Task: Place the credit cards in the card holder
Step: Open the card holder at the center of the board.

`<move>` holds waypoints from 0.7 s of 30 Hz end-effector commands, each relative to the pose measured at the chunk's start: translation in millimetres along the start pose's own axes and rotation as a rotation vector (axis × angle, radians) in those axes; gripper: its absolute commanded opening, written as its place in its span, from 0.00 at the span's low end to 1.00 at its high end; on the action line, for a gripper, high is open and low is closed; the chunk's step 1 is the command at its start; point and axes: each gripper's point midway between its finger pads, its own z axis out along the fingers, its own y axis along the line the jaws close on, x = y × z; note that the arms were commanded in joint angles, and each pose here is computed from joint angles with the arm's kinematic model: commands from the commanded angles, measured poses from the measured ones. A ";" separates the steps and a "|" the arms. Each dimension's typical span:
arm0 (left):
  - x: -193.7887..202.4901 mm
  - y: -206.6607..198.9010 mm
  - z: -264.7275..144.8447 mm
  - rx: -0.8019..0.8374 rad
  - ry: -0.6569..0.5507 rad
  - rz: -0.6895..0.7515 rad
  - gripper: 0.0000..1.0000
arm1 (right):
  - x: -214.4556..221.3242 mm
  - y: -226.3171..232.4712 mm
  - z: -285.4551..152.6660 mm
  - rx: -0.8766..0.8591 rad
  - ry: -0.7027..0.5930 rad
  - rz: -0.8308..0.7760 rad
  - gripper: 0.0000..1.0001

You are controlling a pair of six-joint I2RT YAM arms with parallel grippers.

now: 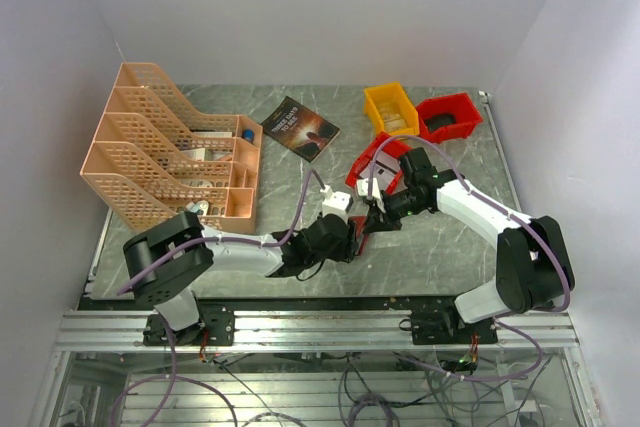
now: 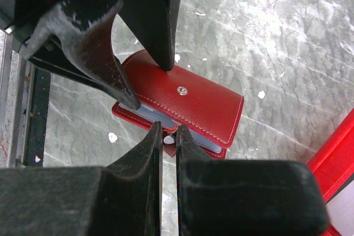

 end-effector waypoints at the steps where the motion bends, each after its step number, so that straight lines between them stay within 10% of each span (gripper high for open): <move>1: -12.6 3.1 -9.1 -0.022 -0.051 -0.022 0.55 | -12.0 -8.2 -7.8 0.034 -0.026 -0.028 0.00; 21: -9.8 19.2 -22.5 -0.079 -0.056 -0.089 0.09 | -0.2 -17.2 -12.5 0.082 0.019 -0.010 0.00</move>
